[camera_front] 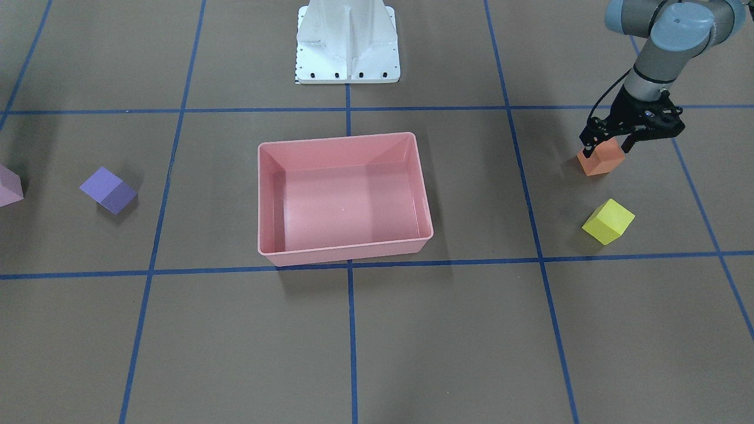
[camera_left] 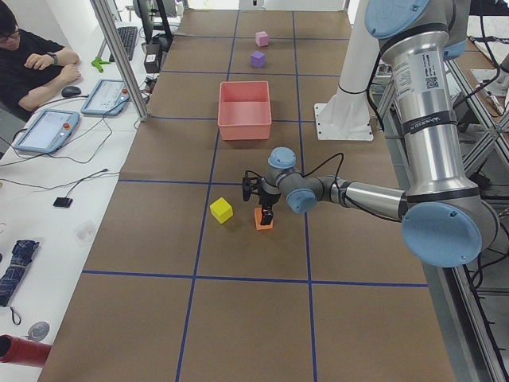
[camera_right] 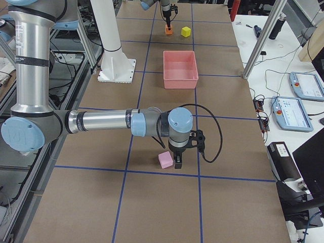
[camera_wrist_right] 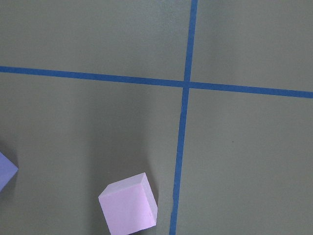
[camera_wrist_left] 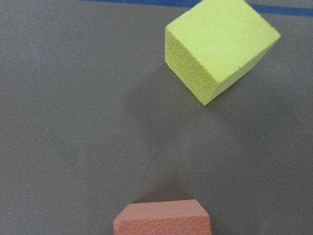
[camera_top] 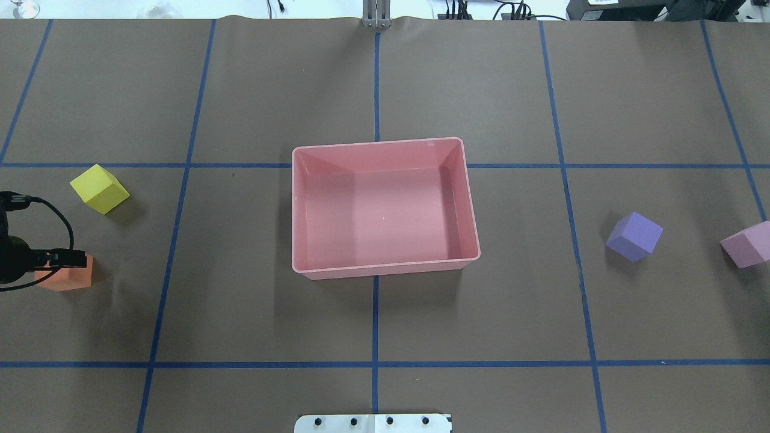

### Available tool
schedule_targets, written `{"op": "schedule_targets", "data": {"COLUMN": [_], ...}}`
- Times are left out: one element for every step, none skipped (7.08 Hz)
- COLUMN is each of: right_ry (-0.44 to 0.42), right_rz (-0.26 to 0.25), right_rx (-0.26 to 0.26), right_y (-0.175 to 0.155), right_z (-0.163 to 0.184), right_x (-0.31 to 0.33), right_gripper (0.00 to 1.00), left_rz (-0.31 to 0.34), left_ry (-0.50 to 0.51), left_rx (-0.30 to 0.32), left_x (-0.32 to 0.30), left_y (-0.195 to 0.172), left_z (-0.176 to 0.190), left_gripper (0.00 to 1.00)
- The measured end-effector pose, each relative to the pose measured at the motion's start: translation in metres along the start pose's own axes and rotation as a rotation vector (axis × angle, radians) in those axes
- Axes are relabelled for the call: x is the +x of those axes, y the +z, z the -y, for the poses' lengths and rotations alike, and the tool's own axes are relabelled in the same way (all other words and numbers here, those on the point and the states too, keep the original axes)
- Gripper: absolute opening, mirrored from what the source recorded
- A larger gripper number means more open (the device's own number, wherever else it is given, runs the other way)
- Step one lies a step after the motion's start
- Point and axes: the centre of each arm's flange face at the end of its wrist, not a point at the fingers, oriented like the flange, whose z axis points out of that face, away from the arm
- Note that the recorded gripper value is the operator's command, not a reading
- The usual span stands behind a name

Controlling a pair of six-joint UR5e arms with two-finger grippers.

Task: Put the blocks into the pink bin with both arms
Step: 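Lower the left gripper onto the orange cube and close it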

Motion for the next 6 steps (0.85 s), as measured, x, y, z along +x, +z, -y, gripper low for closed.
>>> {"op": "schedule_targets", "data": {"right_ry": [-0.001, -0.004, -0.010, -0.015, -0.002, 0.018], "right_rz": [0.007, 0.012, 0.016, 0.032, 0.061, 0.086], "right_rx": [0.002, 0.005, 0.012, 0.025, 0.047, 0.060], "right_y": [-0.001, -0.002, -0.004, -0.008, -0.016, -0.023], "right_z": [0.000, 0.001, 0.002, 0.005, 0.014, 0.025], "right_x": [-0.001, -0.003, -0.006, -0.011, -0.022, -0.043], "right_gripper": [1.00, 1.00, 1.00, 1.00, 1.00, 1.00], "left_rz": [0.006, 0.004, -0.012, -0.048, -0.095, -0.136], "left_ry": [-0.001, -0.003, -0.008, -0.026, -0.061, -0.086], "left_rx": [-0.006, -0.009, -0.024, -0.047, -0.056, -0.054], "left_x": [-0.001, -0.002, -0.001, -0.003, -0.011, -0.015], "left_y": [0.004, 0.002, -0.004, -0.021, -0.049, -0.075], "left_z": [-0.002, -0.003, -0.003, 0.002, 0.012, 0.020], "left_gripper": [0.00, 0.00, 0.00, 0.00, 0.00, 0.00]}}
